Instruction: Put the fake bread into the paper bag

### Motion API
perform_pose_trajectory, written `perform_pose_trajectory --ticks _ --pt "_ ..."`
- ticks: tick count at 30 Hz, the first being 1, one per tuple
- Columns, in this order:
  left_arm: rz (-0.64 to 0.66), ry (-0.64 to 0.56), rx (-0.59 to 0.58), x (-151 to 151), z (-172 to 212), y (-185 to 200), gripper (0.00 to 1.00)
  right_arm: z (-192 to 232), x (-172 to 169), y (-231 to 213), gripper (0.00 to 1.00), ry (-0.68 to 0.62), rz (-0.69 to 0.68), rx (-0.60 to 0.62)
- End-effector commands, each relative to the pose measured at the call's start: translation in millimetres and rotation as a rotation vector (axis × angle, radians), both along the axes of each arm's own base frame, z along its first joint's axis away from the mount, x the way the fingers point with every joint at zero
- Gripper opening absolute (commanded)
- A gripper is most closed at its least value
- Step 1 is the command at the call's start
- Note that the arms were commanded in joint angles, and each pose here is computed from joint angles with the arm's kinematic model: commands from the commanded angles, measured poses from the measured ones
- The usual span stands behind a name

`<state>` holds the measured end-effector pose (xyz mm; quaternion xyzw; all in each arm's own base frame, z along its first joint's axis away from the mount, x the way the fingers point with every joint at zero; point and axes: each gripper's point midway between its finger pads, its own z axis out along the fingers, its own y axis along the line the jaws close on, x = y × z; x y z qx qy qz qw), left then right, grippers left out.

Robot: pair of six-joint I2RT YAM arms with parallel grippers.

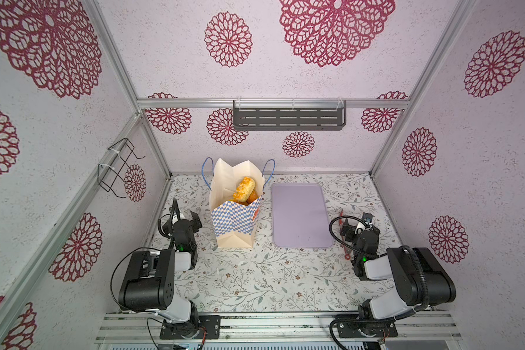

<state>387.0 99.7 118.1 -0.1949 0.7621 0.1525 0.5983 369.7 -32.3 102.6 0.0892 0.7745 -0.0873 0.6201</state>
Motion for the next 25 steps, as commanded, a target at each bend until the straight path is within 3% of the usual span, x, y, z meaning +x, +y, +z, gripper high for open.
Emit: perform_pose_trajectory --ticks 1,25 --pt "-0.005 -0.014 0.010 3.6 5.5 1.3 0.97 13.3 2.8 -1.1 0.99 -0.043 -0.011 -0.019" --pt "-0.006 -0.013 0.010 4.2 5.3 1.1 0.97 11.9 4.6 -0.3 0.99 -0.035 0.003 -0.010"
